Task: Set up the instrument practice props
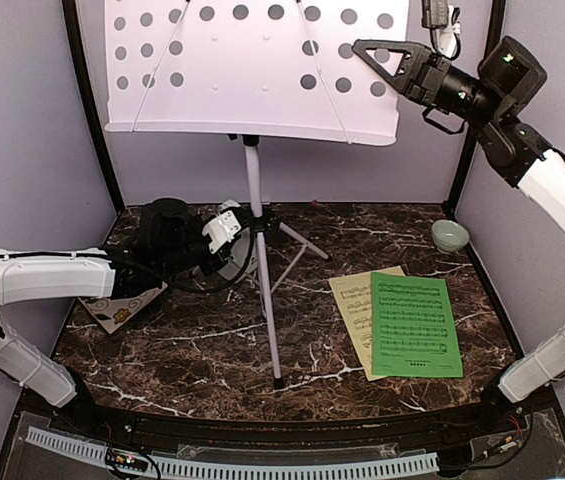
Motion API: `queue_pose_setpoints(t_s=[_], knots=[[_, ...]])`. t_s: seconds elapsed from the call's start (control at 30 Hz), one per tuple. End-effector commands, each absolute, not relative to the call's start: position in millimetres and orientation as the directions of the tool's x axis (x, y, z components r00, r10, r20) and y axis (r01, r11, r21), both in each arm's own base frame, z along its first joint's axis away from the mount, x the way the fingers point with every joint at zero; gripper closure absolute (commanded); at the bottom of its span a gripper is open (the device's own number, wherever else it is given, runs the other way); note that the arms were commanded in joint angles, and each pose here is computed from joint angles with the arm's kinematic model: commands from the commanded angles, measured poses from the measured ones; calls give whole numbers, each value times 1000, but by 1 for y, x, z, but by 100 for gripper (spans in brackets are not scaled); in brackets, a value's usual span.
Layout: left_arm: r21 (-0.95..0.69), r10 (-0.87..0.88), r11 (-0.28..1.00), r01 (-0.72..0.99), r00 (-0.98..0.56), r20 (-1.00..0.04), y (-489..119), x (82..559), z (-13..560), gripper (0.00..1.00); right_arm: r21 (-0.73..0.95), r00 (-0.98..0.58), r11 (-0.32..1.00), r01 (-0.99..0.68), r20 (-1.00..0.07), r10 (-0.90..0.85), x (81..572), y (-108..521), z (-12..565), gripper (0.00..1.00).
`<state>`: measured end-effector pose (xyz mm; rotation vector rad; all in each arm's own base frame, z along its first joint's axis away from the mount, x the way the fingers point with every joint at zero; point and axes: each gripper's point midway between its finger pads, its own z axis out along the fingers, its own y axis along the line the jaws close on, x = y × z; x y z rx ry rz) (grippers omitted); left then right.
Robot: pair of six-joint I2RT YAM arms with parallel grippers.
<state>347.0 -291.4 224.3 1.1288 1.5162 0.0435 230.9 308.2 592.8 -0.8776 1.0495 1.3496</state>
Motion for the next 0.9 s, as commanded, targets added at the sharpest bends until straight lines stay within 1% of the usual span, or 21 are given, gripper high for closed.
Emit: queue_pose_setpoints(t_s=[0.0,0.1,0.2,0.37,0.57,0.67,0.8,0.87], knots=[[708,726,504,494,201,-657,-272,354,242,88,-243,307,188,-952,-763,569,164,245,697,100],[727,754,502,468,176,-633,-269,363,231,90,-241,311,197,-950,-776,549,172,249,689,100],[723,757,517,458,151,-636,-270,371,223,91,-246,323,212,-946,-784,531,184,252,682,100],[698,733,585,413,98,-673,-271,386,220,92,-259,352,246,-934,-787,508,202,255,677,100],[645,692,634,426,60,-720,-281,391,211,95,-268,381,286,-920,-786,487,219,253,671,99],[640,695,629,441,51,-718,-284,390,202,96,-256,377,299,-919,-790,484,225,252,668,81],[630,695,630,454,33,-718,-286,389,192,96,-232,360,303,-924,-793,491,228,252,664,64],[625,694,628,464,30,-719,-288,388,189,96,-221,349,300,-928,-798,492,228,251,662,54]])
